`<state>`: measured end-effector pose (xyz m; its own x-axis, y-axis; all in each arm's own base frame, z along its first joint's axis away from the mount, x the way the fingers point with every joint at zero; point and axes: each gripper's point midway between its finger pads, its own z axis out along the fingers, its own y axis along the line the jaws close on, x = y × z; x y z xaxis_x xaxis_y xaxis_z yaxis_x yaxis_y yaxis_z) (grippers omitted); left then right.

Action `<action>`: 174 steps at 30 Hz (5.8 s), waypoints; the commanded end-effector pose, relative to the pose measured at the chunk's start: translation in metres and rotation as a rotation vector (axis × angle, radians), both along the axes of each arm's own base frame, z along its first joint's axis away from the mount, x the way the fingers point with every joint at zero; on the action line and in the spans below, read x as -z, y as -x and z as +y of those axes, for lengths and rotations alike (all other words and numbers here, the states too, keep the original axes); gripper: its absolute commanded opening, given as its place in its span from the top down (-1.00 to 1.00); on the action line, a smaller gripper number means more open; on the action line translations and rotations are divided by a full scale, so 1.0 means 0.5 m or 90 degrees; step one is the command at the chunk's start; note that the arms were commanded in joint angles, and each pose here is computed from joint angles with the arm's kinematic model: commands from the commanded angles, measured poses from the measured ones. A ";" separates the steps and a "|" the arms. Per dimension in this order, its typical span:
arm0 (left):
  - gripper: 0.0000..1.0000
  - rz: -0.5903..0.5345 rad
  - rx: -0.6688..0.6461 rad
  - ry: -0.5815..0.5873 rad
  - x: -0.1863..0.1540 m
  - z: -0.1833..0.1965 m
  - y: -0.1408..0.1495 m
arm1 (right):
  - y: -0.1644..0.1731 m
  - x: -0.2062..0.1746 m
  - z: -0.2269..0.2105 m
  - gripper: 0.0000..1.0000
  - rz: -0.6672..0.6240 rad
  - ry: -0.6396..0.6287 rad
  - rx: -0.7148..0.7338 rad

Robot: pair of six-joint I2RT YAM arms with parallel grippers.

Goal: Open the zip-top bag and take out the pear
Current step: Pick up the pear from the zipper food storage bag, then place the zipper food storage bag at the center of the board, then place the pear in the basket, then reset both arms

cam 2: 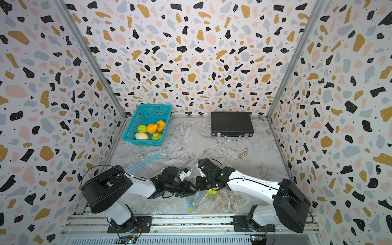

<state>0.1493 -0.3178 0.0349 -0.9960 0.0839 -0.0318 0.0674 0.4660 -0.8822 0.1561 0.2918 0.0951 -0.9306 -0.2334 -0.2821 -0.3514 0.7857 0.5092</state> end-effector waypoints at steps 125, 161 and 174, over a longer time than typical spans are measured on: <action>-0.11 -0.288 -0.408 -0.211 -0.355 0.546 -0.519 | -0.073 -0.121 -0.046 0.95 -0.033 -0.095 0.018; -0.98 -0.475 -0.559 -0.138 -0.488 0.603 -0.340 | -0.228 -0.324 -0.371 -0.99 -0.413 0.115 0.225; -0.98 -0.627 -0.749 -0.431 -0.280 0.763 -0.316 | -0.330 -0.157 -0.634 -0.99 -0.535 0.366 0.534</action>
<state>0.2974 0.0375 0.1537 -0.3212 -0.4954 -0.8071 -0.1757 0.8686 -0.4633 0.3024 -0.0083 0.1604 -0.5677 0.0541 -0.8215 0.2131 0.9735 -0.0831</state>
